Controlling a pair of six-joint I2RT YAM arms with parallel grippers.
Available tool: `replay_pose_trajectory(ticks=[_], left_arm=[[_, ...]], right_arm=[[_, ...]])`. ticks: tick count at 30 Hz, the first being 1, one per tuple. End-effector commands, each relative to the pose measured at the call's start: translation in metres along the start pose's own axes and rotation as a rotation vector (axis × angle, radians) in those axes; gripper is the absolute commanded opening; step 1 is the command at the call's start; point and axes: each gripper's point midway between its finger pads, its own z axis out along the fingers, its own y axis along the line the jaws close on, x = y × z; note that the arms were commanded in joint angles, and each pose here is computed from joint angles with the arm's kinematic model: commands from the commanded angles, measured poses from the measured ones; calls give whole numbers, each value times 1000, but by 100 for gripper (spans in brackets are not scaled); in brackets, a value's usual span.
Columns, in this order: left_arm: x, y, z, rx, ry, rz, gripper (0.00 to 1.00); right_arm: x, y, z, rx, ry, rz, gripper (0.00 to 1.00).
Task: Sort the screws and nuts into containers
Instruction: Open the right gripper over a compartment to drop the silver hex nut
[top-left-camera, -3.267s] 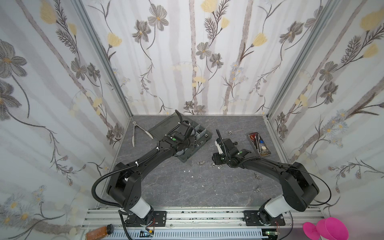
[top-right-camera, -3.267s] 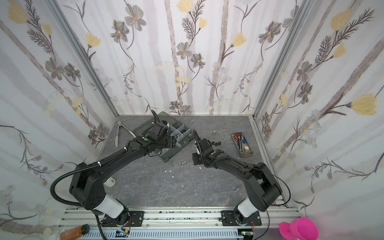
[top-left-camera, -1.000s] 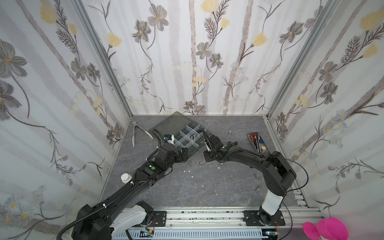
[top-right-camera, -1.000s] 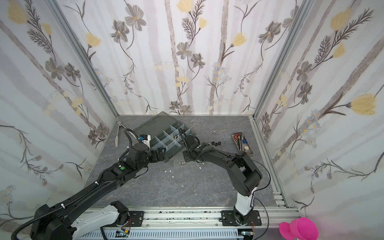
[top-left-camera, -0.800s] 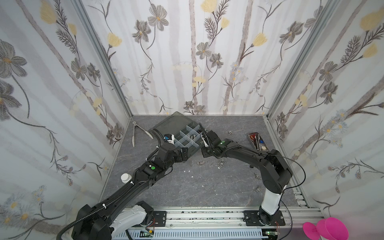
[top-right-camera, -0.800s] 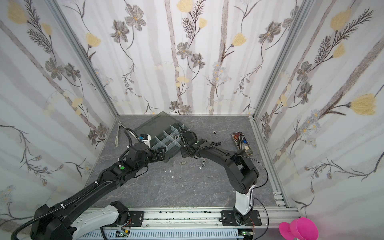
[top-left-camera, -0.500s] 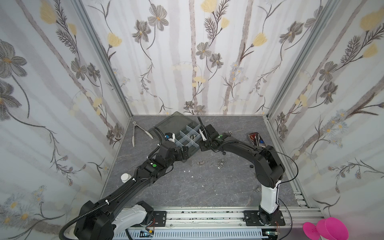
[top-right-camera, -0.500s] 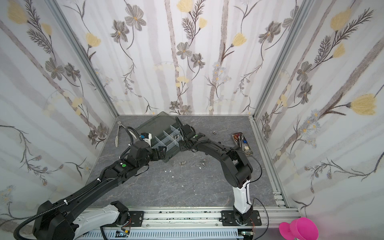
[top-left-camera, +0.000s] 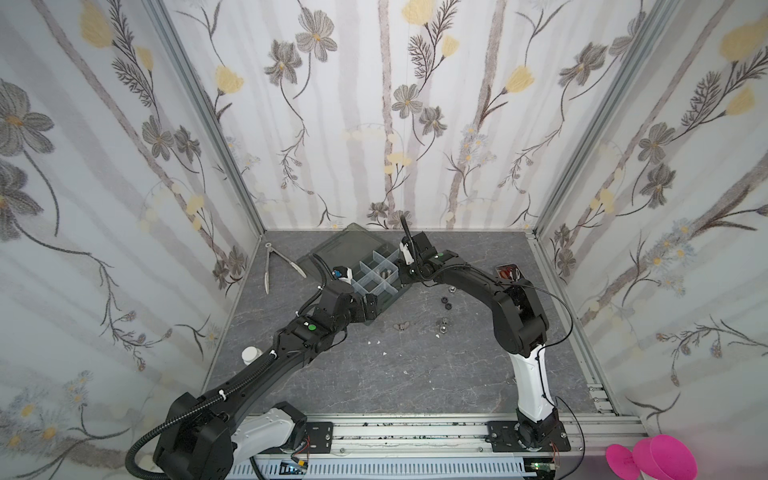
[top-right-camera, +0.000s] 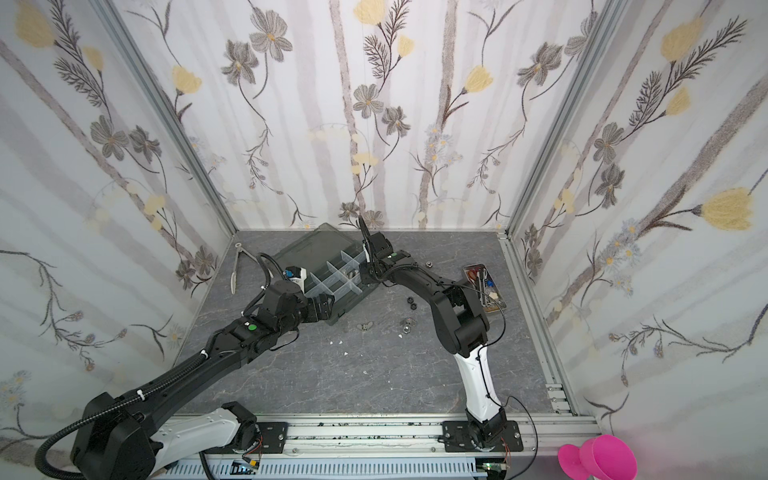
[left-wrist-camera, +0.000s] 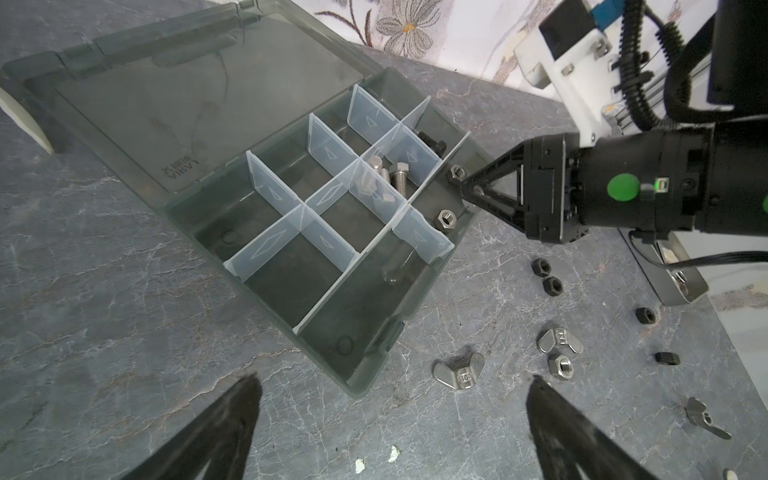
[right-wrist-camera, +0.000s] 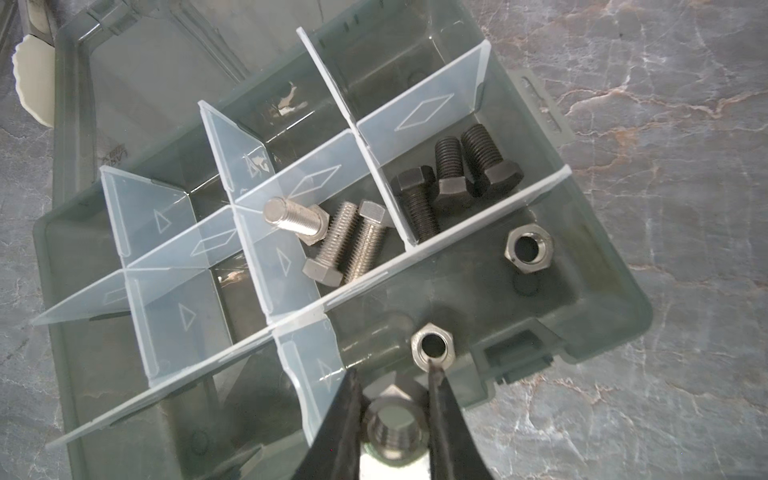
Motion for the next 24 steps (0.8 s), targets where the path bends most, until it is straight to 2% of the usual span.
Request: replay_pose_trajectory(ticks=[1, 8, 16, 20, 24], left_arm=[[-6, -3, -1, 8, -9, 7, 100], [-6, 1, -2, -9, -3, 9, 100], [-8, -6, -5, 13, 19, 29, 99], [-8, -11, -6, 20, 30, 37, 95], [-3, -27, -6, 9, 37, 103, 91]], right_arm=[[-10, 3, 3, -32, -12, 10, 17], [-15, -1, 12, -41, -9, 30, 23], [-24, -5, 1, -39, -29, 38, 39], [-26, -5, -10, -41, -43, 38, 42], [-29, -7, -28, -56, -77, 48, 42]])
